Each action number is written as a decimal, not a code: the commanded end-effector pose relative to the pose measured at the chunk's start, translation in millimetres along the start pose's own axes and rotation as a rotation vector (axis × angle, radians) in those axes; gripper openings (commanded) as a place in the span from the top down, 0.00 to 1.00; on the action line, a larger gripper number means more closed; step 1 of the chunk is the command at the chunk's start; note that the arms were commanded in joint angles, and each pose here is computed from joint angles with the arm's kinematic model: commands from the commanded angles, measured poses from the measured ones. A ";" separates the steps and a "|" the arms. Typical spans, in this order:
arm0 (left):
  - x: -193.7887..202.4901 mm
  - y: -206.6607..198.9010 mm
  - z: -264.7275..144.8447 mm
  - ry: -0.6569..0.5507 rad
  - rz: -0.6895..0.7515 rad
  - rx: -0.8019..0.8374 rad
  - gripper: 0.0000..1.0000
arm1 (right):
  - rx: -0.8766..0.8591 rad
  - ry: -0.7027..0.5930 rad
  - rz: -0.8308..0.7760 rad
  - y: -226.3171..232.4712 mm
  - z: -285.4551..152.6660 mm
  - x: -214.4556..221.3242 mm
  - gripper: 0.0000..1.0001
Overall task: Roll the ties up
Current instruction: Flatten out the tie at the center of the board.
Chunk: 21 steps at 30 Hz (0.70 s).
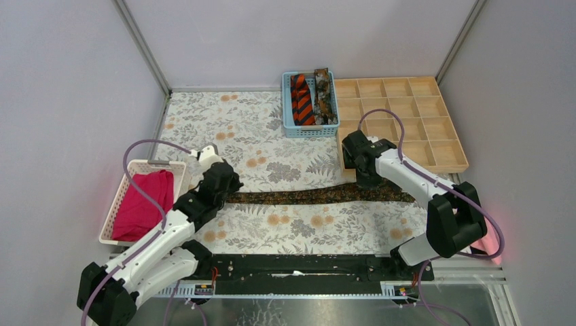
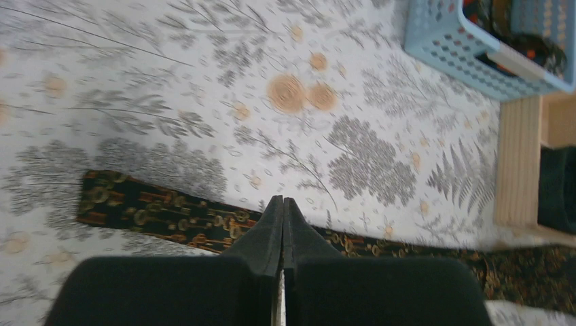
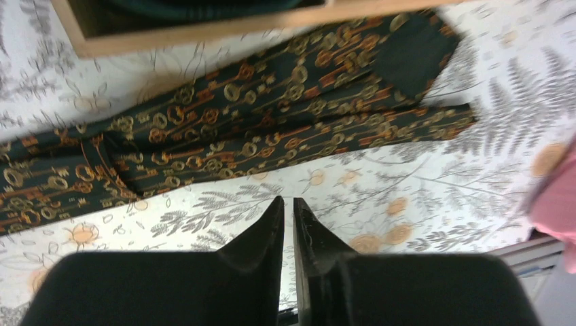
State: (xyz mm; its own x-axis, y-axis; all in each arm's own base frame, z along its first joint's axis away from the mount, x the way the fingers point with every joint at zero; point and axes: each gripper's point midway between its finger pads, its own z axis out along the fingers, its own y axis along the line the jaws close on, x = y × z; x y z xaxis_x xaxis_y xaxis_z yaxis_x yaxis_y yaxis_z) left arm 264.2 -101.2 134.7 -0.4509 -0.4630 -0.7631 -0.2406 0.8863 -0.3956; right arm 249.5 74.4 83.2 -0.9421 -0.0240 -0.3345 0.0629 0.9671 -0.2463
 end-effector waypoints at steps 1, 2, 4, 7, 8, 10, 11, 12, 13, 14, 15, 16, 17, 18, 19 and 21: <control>13.3 -37.2 7.3 0.059 0.008 0.189 1.00 | -0.128 0.037 0.042 27.7 7.8 10.0 0.85; 16.8 -38.5 8.2 0.071 0.010 0.197 1.00 | -0.129 0.044 0.043 28.5 10.1 11.7 0.84; 25.8 -35.9 10.8 0.089 0.010 0.201 1.00 | -0.125 0.052 0.048 29.7 14.1 14.0 0.73; 34.4 -39.2 11.4 0.105 0.005 0.243 1.00 | -0.088 0.060 0.060 27.2 21.7 15.5 0.46; 36.8 -39.5 11.8 0.109 0.005 0.251 1.00 | -0.076 0.060 0.062 26.4 24.1 15.2 0.43; 38.8 -38.9 12.9 0.108 0.006 0.255 1.00 | -0.048 0.063 0.063 24.6 29.4 14.1 0.40; 40.1 -38.4 13.6 0.110 0.012 0.255 1.00 | -0.035 0.063 0.069 23.4 31.3 12.4 0.40; 41.3 -37.8 14.2 0.114 0.019 0.253 1.00 | -0.022 0.056 0.072 22.2 33.0 9.5 0.40; 42.5 -37.1 15.0 0.116 0.027 0.252 1.00 | -0.020 0.054 0.077 22.5 34.0 7.0 0.40; 43.6 -37.1 15.6 0.119 0.032 0.254 1.00 | -0.018 0.055 0.082 22.8 35.2 5.2 0.40; 45.1 -36.0 16.8 0.122 0.038 0.249 1.00 | -0.017 0.058 0.082 23.6 37.4 4.0 0.41; 45.8 -35.2 17.4 0.124 0.039 0.245 1.00 | -0.017 0.060 0.086 23.8 37.9 3.0 0.41; 45.9 -35.1 18.0 0.124 0.041 0.243 1.00 | -0.008 0.070 0.083 23.0 40.5 4.1 0.41; 45.9 -35.6 18.0 0.125 0.041 0.244 1.00 | -0.002 0.073 0.082 22.2 41.9 4.5 0.41; 46.2 -35.8 18.1 0.127 0.040 0.246 1.00 | 0.003 0.080 0.082 22.0 44.5 5.5 0.41; 46.2 -38.3 16.9 0.128 0.036 0.260 1.00 | 0.013 0.093 0.083 20.5 50.2 7.1 0.42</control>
State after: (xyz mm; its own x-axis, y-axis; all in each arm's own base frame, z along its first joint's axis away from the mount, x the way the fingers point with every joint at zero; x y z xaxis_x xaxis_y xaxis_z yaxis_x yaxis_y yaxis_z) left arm 261.7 -151.7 99.3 -0.5858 -0.4142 -0.6966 -0.0447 0.8748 -0.4824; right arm 245.7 86.1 29.1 -0.9709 0.0511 -0.2338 0.1024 0.9717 -0.2130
